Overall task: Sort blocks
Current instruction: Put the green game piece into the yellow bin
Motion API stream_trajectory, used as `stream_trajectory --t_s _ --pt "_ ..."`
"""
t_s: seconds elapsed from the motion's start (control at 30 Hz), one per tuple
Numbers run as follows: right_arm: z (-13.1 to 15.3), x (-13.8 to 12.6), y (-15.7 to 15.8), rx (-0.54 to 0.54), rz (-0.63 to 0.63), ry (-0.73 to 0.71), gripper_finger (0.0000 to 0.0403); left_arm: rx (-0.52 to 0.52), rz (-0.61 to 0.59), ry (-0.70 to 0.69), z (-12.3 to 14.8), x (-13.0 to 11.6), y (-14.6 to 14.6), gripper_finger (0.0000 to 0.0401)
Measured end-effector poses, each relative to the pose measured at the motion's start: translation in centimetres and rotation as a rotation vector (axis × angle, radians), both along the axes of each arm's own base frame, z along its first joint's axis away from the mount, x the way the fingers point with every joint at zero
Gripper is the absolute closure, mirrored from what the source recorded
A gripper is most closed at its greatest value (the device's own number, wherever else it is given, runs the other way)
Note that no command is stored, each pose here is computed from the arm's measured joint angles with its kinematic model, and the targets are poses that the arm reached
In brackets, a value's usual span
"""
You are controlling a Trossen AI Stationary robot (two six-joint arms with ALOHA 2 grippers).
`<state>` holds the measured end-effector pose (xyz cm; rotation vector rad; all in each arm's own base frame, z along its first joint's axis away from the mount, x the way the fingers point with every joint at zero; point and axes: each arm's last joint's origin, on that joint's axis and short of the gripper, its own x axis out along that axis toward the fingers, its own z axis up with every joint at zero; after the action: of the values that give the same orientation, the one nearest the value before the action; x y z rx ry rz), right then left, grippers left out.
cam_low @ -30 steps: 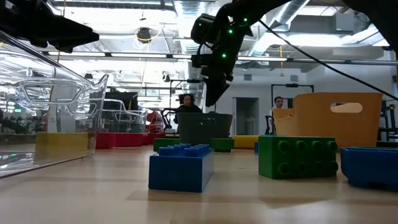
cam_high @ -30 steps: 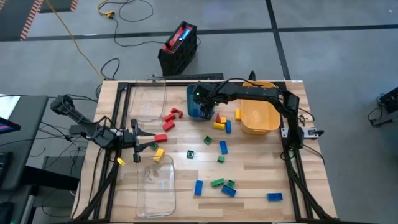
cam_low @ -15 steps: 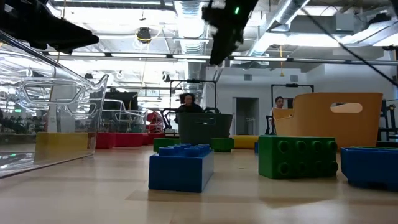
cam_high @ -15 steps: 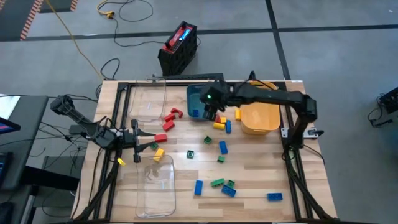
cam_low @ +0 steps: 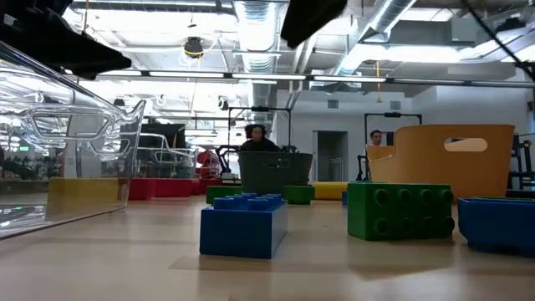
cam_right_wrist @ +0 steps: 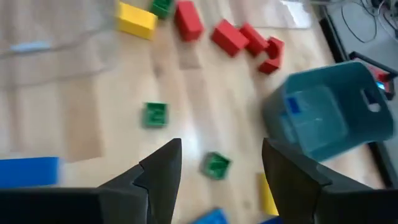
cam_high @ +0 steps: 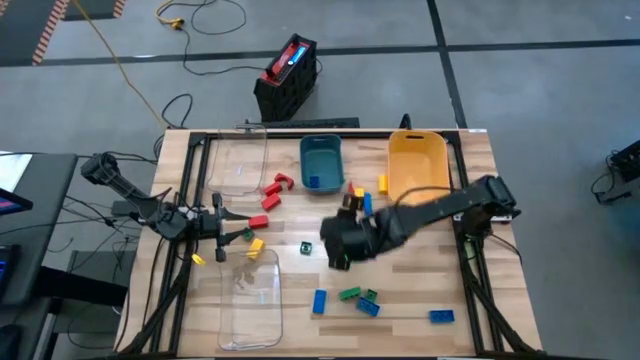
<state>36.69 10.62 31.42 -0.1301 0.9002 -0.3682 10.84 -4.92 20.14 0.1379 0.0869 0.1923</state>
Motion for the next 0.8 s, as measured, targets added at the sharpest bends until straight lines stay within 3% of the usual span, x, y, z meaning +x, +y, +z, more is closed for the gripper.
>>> stream_trajectory --t_s 0.23,0.4,0.8 --pt "-0.2 -1.6 3.8 0.125 -0.103 -0.07 0.0168 0.04 -0.002 -0.004 0.2 0.0 0.0 0.0262" --pt "-1.7 -2.8 5.5 0.148 -0.178 0.013 0.0168 0.087 -0.004 0.001 0.2 0.0 0.0 0.0262" --pt "-1.3 -2.8 7.0 0.258 -0.172 -0.054 0.0168 0.175 0.073 0.016 0.3 0.4 0.9 0.0262"
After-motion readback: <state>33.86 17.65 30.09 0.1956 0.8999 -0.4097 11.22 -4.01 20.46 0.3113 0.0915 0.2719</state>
